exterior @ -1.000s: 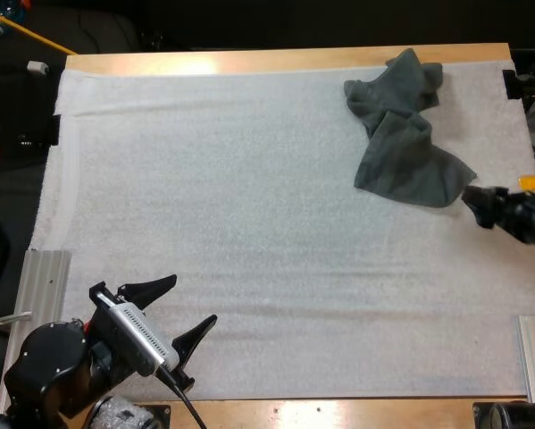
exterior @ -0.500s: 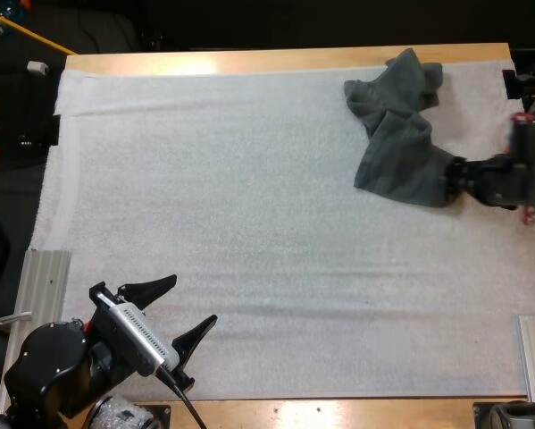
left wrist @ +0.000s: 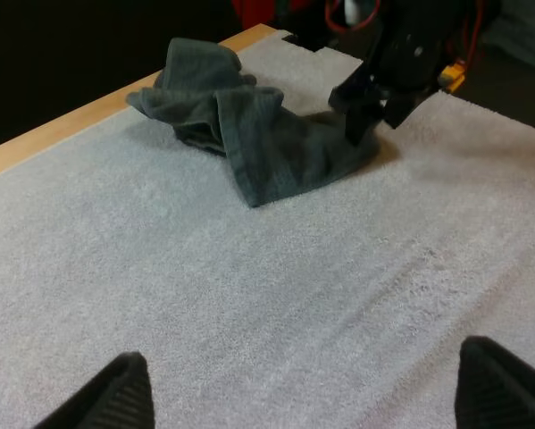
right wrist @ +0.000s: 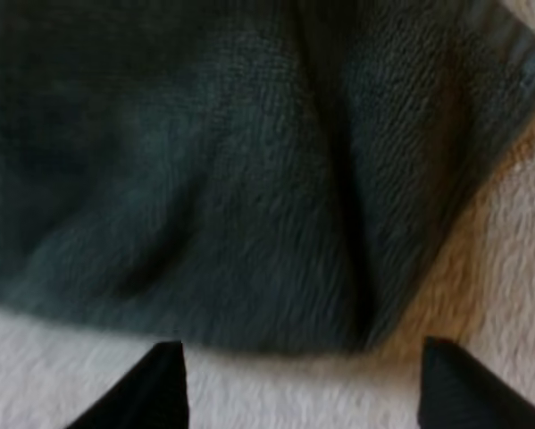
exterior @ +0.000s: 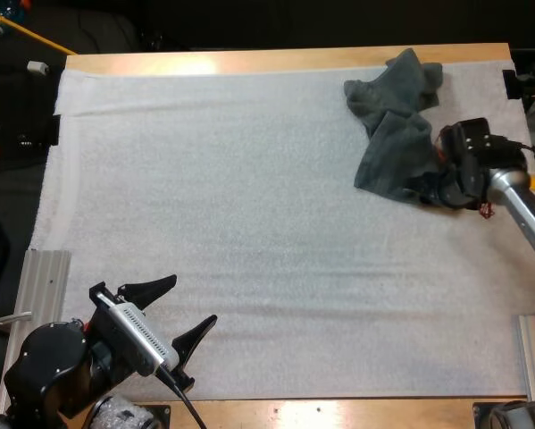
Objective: Pick towel from pile, fold and stack
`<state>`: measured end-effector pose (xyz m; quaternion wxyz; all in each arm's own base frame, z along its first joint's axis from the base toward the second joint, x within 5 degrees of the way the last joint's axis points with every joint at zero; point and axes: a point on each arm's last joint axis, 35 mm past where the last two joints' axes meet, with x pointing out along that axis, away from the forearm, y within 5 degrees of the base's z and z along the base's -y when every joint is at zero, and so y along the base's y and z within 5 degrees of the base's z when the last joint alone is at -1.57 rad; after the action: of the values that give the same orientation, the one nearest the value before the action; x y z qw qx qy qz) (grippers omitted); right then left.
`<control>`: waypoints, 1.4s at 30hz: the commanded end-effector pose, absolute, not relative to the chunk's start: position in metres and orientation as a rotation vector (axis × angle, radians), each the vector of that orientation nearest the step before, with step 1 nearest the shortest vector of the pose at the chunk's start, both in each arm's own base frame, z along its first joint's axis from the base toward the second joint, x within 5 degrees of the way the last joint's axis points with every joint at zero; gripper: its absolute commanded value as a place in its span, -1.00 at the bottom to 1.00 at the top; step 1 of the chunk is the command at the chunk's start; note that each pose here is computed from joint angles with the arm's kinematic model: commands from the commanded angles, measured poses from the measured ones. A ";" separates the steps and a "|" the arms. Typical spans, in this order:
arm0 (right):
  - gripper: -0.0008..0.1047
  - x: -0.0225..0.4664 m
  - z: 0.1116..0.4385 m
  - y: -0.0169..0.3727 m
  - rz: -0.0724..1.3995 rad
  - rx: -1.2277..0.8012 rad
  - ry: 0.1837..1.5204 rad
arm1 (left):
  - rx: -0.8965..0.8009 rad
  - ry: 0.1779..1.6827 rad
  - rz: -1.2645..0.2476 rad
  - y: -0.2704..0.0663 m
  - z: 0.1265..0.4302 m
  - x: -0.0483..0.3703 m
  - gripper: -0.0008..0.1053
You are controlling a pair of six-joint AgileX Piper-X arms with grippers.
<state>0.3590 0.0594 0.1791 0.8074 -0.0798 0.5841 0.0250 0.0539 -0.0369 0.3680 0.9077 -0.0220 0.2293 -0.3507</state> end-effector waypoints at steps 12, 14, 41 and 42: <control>-0.24 0.376 0.141 0.060 -0.007 -0.220 1.253 | -0.060 0.468 -0.732 -0.037 0.371 0.054 0.26; -0.57 0.375 0.139 0.060 -0.007 -0.223 1.268 | -0.060 0.468 -0.732 -0.037 0.371 0.054 0.26; -0.99 0.243 0.397 0.098 0.256 -0.310 0.633 | -0.062 0.469 -0.732 -0.037 0.371 0.054 0.26; -0.99 0.238 0.402 0.099 0.266 -0.309 0.619 | -0.062 0.469 -0.732 -0.037 0.371 0.054 0.26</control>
<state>0.2408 0.0992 0.3971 0.9309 -0.1482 0.3078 0.1290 0.0539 -0.0369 0.3680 0.9076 -0.0242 0.2302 -0.3502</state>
